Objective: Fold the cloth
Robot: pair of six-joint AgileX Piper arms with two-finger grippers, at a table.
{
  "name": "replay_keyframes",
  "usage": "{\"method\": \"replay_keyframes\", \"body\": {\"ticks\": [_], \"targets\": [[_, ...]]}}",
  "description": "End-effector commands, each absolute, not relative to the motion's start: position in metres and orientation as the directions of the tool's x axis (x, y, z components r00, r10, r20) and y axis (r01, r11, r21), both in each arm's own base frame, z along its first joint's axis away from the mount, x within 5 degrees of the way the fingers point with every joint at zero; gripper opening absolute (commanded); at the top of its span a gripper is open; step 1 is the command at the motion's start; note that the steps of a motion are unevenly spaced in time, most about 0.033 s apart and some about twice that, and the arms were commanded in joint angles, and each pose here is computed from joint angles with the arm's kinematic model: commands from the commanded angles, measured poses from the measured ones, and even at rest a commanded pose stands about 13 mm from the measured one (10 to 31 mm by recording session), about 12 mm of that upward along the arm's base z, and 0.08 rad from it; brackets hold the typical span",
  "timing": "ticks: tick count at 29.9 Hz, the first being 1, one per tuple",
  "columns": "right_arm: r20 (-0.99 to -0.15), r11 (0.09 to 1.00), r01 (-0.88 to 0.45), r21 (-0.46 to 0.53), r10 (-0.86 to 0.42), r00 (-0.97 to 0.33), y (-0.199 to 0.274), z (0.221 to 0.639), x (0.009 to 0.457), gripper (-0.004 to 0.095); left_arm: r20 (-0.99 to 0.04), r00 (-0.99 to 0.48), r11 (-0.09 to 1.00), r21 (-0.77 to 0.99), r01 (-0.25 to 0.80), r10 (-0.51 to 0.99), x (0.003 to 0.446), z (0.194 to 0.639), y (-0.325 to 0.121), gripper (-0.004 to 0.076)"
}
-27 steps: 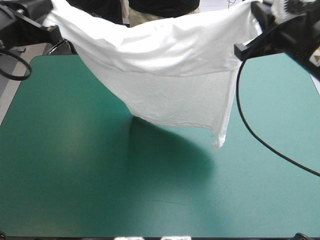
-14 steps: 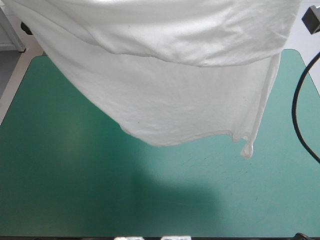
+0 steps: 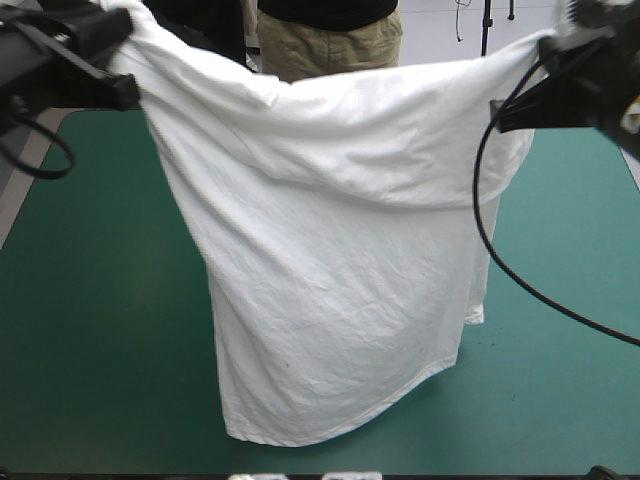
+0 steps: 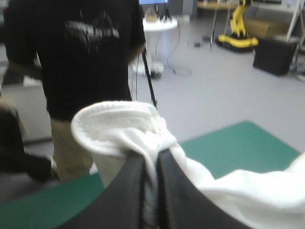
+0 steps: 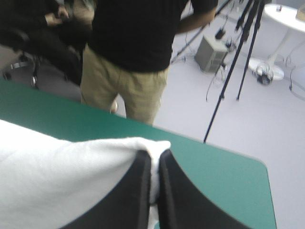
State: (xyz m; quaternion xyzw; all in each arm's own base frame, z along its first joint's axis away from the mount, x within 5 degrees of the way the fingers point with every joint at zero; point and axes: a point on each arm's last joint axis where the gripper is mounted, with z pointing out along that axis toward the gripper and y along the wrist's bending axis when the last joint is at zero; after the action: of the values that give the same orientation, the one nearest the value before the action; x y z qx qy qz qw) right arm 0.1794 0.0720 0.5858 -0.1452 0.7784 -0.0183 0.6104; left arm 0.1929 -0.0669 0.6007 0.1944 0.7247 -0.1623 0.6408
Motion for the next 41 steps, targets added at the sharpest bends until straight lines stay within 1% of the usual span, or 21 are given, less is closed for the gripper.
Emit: {"method": "replay_keyframes", "body": {"ticks": [1, 2, 4, 7, 9, 11, 14, 16, 19, 25, 28, 29, 30, 31, 33, 35, 36, 37, 38, 39, 41], "targets": [[-0.92, 0.959, -0.17, -0.229, -0.27, -0.285, 0.084, 0.546, 0.209, -0.0018, -0.973, -0.213, 0.883, -0.026, 0.469, 0.084, 0.227, 0.564, -0.072, -0.0018], [-0.911, 0.959, -0.173, -0.224, -0.269, -0.312, 0.089, 0.528, 0.22, -0.0018, -0.957, -0.268, 0.89, -0.027, 0.455, 0.108, 0.242, 0.546, -0.074, -0.0018], [-0.909, 0.967, -0.18, -0.179, -0.233, -0.346, 0.092, 0.5, 0.241, -0.0018, -0.928, -0.347, 0.901, -0.032, 0.432, 0.133, 0.269, 0.516, -0.077, -0.0018], [-0.886, 0.985, -0.17, -0.036, -0.11, -0.451, 0.087, 0.453, 0.279, -0.0018, -0.893, -0.427, 0.92, -0.037, 0.389, 0.145, 0.307, 0.477, -0.08, -0.0018], [-0.871, 0.988, -0.15, 0.031, -0.047, -0.488, 0.081, 0.434, 0.303, -0.0018, -0.885, -0.447, 0.93, -0.049, 0.363, 0.128, 0.329, 0.462, -0.083, -0.0018], [-0.88, 0.99, -0.137, 0.042, -0.028, -0.474, 0.074, 0.422, 0.326, -0.0018, -0.893, -0.436, 0.938, -0.051, 0.344, 0.112, 0.349, 0.449, -0.086, -0.0018], [-0.889, 0.993, -0.118, 0.026, -0.031, -0.457, 0.067, 0.412, 0.351, -0.0018, -0.905, -0.419, 0.948, -0.063, 0.311, 0.078, 0.379, 0.428, -0.089, -0.0018], [-0.875, 0.995, -0.1, 0.024, -0.027, -0.484, 0.064, 0.402, 0.37, -0.0018, -0.902, -0.427, 0.959, -0.061, 0.276, 0.066, 0.397, 0.413, -0.09, -0.0018], [-0.852, 0.996, -0.087, 0.024, -0.025, -0.523, 0.064, 0.385, 0.396, -0.0018, -0.88, -0.466, 0.97, -0.031, 0.239, 0.087, 0.416, 0.39, -0.089, -0.0018], [-0.797, 0.995, -0.084, 0.059, -0.003, -0.604, 0.071, 0.35, 0.429, -0.0018, -0.815, -0.571, 0.973, -0.039, 0.226, 0.1, 0.44, 0.344, -0.094, -0.0018], [-0.765, 0.995, -0.087, 0.042, -0.024, -0.643, 0.072, 0.331, 0.439, -0.0016, -0.783, -0.614, 0.974, -0.045, 0.222, 0.104, 0.446, 0.327, -0.095, -0.0011], [-0.755, 0.995, -0.097, 0.025, -0.045, -0.654, 0.072, 0.325, 0.441, -0.001, -0.772, -0.627, 0.974, -0.045, 0.222, 0.107, 0.447, 0.322, -0.095, 0.0008], [-0.744, 0.994, -0.109, 0.01, -0.066, -0.665, 0.073, 0.319, 0.443, 0.0018, -0.756, -0.644, 0.973, -0.038, 0.228, 0.121, 0.448, 0.316, -0.096, 0.0051], [-0.736, 0.993, -0.121, -0.001, -0.082, -0.672, 0.073, 0.315, 0.444, 0.0054, -0.738, -0.66, 0.97, -0.027, 0.24, 0.143, 0.448, 0.312, -0.096, 0.0113], [-0.722, 0.992, -0.122, 0.021, -0.07, -0.688, 0.074, 0.312, 0.444, 0.0198, -0.714, -0.683, 0.969, -0.031, 0.247, 0.152, 0.447, 0.308, -0.096, 0.0252], [-0.711, 0.992, -0.118, 0.037, -0.057, -0.701, 0.074, 0.311, 0.443, 0.0355, -0.702, -0.699, 0.969, -0.048, 0.24, 0.139, 0.445, 0.31, -0.096, 0.0417], [-0.706, 0.992, -0.117, 0.041, -0.054, -0.706, 0.074, 0.312, 0.442, 0.0431, -0.698, -0.705, 0.971, -0.056, 0.234, 0.13, 0.442, 0.313, -0.096, 0.0468], [-0.701, 0.992, -0.116, 0.044, -0.053, -0.712, 0.074, 0.314, 0.44, 0.0478, -0.689, -0.714, 0.971, -0.063, 0.229, 0.124, 0.44, 0.316, -0.096, 0.051], [-0.694, 0.992, -0.119, 0.04, -0.059, -0.717, 0.074, 0.316, 0.437, 0.0513, -0.685, -0.718, 0.971, -0.062, 0.231, 0.128, 0.437, 0.32, -0.095, 0.0525], [-0.695, 0.992, -0.123, 0.034, -0.065, -0.717, 0.073, 0.321, 0.434, 0.0521, -0.681, -0.718, 0.97, -0.049, 0.237, 0.141, 0.434, 0.324, -0.094, 0.0521], [-0.689, 0.993, -0.117, 0.031, -0.063, -0.722, 0.069, 0.331, 0.427, 0.0509, -0.664, -0.727, 0.97, -0.01, 0.244, 0.176, 0.426, 0.333, -0.09, 0.0503]]}}
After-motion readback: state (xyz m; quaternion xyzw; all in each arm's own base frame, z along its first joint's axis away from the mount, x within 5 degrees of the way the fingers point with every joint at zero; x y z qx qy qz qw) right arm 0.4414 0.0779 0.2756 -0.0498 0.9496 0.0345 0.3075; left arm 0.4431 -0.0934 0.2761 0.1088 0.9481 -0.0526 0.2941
